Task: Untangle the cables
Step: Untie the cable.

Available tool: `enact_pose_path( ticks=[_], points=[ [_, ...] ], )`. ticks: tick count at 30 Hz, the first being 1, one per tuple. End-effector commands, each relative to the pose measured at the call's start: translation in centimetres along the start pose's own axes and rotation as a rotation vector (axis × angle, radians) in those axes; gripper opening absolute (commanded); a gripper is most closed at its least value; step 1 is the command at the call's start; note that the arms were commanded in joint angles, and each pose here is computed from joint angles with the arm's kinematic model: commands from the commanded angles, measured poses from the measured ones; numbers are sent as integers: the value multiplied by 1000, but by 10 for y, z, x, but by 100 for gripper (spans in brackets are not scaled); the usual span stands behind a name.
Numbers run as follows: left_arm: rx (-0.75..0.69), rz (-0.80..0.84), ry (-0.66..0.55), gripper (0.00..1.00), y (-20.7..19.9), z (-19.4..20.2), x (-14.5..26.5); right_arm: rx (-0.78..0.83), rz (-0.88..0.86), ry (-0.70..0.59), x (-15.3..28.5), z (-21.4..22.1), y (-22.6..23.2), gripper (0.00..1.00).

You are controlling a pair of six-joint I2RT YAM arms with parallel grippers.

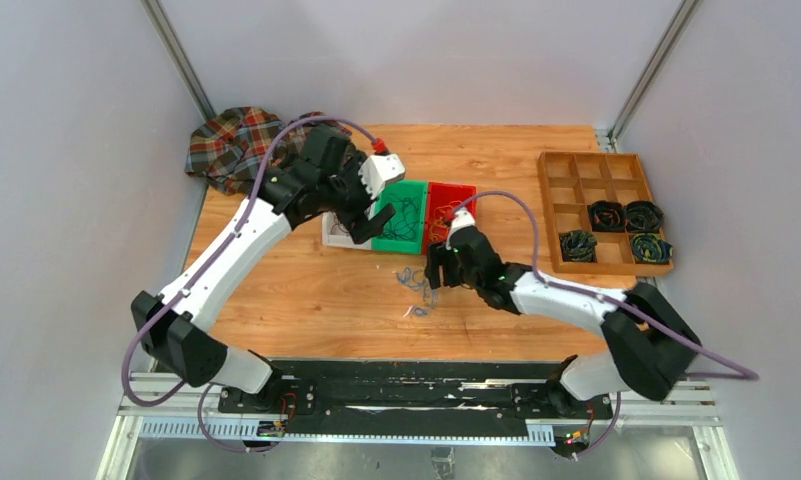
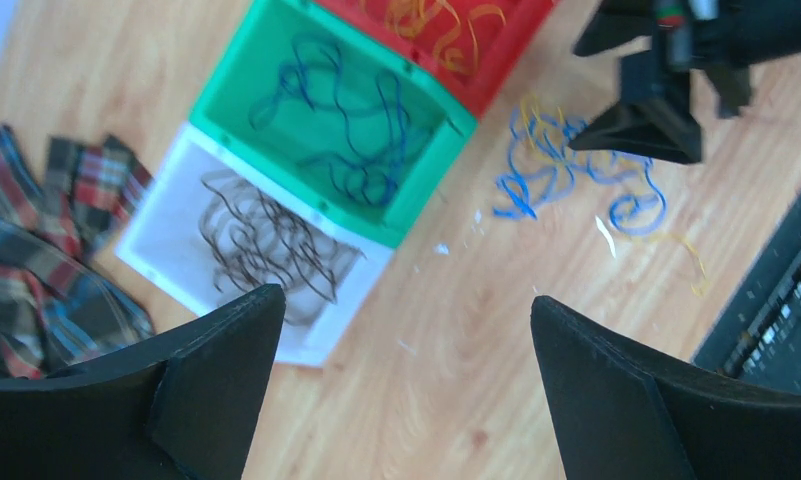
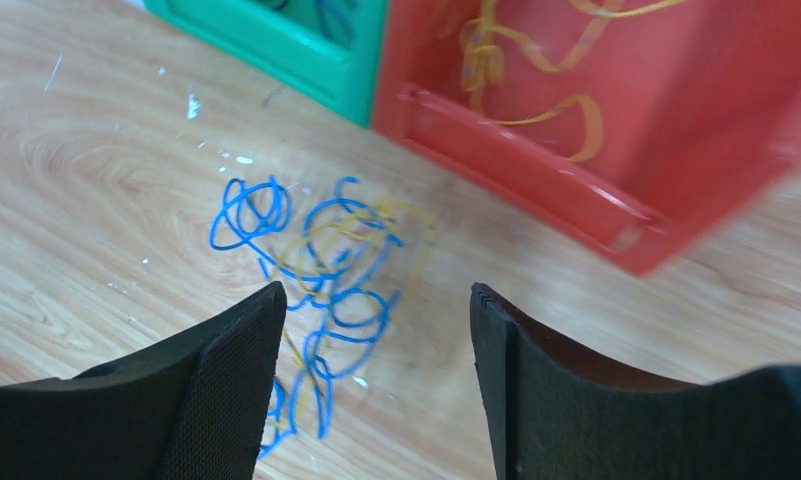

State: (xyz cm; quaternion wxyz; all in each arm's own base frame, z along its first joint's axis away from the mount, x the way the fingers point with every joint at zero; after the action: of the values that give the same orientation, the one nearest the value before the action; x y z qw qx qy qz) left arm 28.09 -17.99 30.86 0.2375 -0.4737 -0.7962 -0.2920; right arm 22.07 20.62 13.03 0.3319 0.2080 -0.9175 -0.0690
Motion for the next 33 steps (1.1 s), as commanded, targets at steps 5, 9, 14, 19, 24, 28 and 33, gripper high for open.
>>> enact_pose_path(
  ticks=[5, 9, 14, 19, 24, 28, 33],
  points=[
    [29, 29, 33, 98, -32, 37, 34, 132, -291, 89, -31, 24, 87, 61],
    [17, 24, 33, 98, -36, 44, 44, 230, -385, 103, -18, 39, 116, 59],
    [2, 3, 55, 98, -35, 48, 50, 236, -416, 81, 8, 36, 110, 57],
    [-10, 10, 68, 98, -37, 53, 51, 279, -379, 75, 28, 26, 96, 61],
    [1, 13, 79, 98, -37, 56, 48, 289, -309, 70, 20, 15, 85, 60],
    [22, 19, 70, 98, -34, 54, 48, 312, -312, 80, 1, 9, 92, 59],
    [59, -5, 89, 98, -24, 58, 46, 338, -368, 113, -18, 8, 107, 57]
  ],
)
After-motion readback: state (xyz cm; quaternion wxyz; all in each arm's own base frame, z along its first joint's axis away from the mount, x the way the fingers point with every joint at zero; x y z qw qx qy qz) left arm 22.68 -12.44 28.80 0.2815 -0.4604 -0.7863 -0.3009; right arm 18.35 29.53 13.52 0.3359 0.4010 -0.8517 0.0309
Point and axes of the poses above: each gripper's point midway between its finger pads, its own x axis back along the fingers, its own y axis along the line the jaws close on, z = x × y, the point moved 8 cm from there along x, back along the fingers, and after that the axes turned 6 degrees about -x, right-handed, at the moved point
